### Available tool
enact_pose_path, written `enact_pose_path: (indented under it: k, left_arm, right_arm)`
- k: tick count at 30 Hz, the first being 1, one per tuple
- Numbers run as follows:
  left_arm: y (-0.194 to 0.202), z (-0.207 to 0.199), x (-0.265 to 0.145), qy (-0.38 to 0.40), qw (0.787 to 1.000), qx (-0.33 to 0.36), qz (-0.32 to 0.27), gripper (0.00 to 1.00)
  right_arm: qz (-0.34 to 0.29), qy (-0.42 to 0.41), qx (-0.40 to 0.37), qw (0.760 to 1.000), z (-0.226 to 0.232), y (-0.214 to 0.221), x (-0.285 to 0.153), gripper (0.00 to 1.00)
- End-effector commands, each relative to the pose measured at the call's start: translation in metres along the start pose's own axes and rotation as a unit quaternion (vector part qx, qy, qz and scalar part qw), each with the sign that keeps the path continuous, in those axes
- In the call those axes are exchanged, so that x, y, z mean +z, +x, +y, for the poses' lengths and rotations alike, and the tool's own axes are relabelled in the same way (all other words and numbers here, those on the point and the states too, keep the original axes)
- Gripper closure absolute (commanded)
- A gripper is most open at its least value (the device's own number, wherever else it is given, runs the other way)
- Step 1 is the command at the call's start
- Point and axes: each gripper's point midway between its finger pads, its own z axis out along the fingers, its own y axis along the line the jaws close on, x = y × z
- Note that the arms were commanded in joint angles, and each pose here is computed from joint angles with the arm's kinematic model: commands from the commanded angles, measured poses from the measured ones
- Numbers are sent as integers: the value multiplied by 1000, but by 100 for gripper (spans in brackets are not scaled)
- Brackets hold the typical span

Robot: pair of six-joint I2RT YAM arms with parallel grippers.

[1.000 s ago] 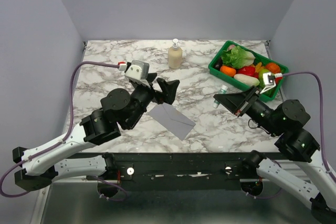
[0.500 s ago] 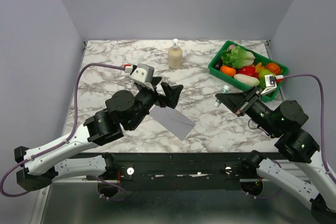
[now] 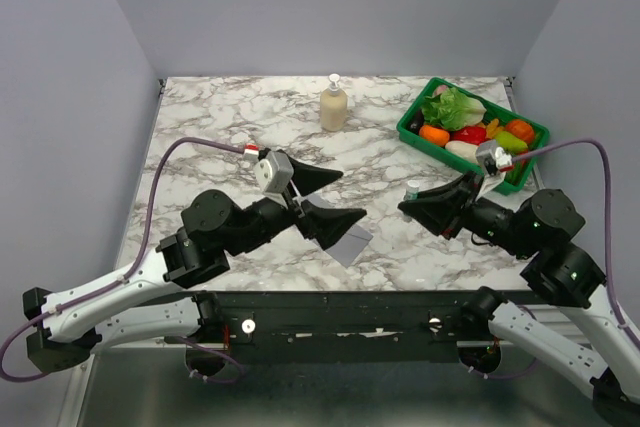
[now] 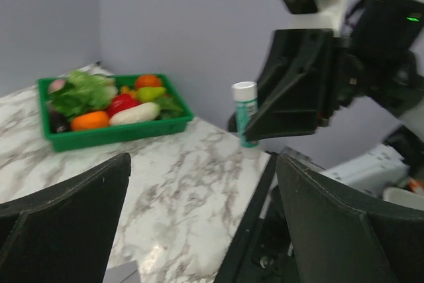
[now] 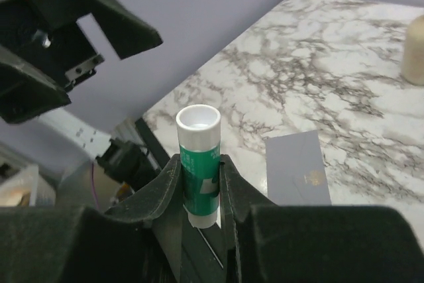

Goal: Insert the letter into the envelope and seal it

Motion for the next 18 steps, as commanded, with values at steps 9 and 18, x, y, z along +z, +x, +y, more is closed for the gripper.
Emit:
enact_pose_path:
  k: [9,18]
  left_arm:
    - [-14,-66,-9,188,982,7,-25,1]
    - [-1,-41,2,118,993,3,-8,1]
  right_arm:
    - [81,-182,-53,979,44,37,18,99]
    - [17,-143,-4,990,35,23,17,99]
